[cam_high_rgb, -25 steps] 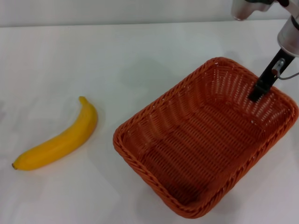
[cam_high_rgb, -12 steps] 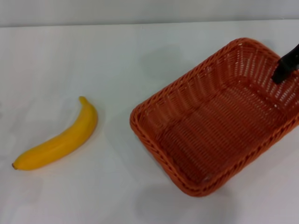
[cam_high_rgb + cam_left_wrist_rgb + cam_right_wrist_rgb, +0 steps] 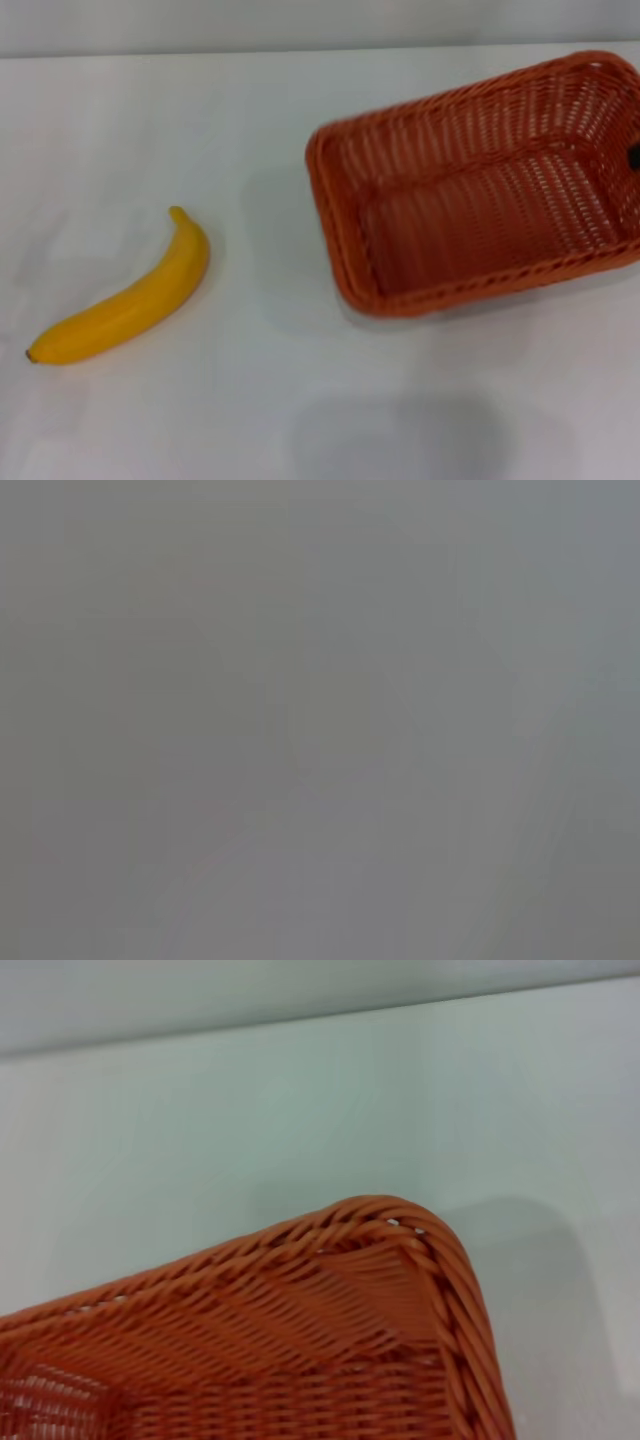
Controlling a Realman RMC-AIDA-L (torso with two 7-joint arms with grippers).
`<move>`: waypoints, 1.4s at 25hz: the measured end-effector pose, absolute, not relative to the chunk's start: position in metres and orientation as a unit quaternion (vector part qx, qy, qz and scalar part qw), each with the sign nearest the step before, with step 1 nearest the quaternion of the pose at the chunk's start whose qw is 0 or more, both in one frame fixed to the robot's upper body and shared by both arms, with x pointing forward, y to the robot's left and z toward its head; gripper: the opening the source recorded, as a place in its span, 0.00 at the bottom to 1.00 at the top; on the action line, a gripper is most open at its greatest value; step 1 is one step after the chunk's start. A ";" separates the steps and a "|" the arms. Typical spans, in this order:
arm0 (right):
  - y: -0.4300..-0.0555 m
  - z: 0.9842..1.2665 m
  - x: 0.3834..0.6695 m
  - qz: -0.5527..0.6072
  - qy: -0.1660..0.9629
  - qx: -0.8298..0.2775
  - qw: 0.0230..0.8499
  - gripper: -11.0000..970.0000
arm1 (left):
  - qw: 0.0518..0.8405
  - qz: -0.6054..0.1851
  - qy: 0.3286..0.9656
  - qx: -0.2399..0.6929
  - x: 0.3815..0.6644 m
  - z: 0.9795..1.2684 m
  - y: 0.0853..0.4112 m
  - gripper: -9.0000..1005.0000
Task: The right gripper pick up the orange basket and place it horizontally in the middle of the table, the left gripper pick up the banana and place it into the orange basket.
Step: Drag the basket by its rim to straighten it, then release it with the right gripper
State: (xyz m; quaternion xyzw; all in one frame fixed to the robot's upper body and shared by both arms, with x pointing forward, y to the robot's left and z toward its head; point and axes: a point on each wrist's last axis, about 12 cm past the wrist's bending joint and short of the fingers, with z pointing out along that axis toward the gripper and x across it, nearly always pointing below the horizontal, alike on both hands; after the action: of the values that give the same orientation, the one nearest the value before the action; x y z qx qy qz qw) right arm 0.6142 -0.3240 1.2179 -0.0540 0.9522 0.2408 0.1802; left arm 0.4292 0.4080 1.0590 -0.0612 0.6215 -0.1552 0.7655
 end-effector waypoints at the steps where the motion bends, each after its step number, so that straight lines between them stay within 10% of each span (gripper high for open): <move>1: -0.329 1.213 0.609 0.253 0.949 -0.036 0.187 0.16 | 0.766 -0.154 0.620 -0.062 0.430 1.059 0.409 0.78; 25: -0.332 1.172 0.578 0.307 0.936 0.024 0.170 0.16 | 0.775 -0.162 0.609 -0.047 0.448 1.070 0.409 0.78; 35: -0.337 1.181 0.582 0.302 0.938 0.008 0.169 0.44 | 0.775 -0.164 0.608 -0.047 0.447 1.069 0.407 0.78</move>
State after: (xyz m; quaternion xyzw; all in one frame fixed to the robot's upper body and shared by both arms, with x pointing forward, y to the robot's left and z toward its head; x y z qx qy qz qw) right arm 0.5820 -0.3371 1.1812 0.0080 0.9380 0.3024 0.1691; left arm 0.4473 0.4073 1.0695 -0.0468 0.6080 -0.1641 0.7754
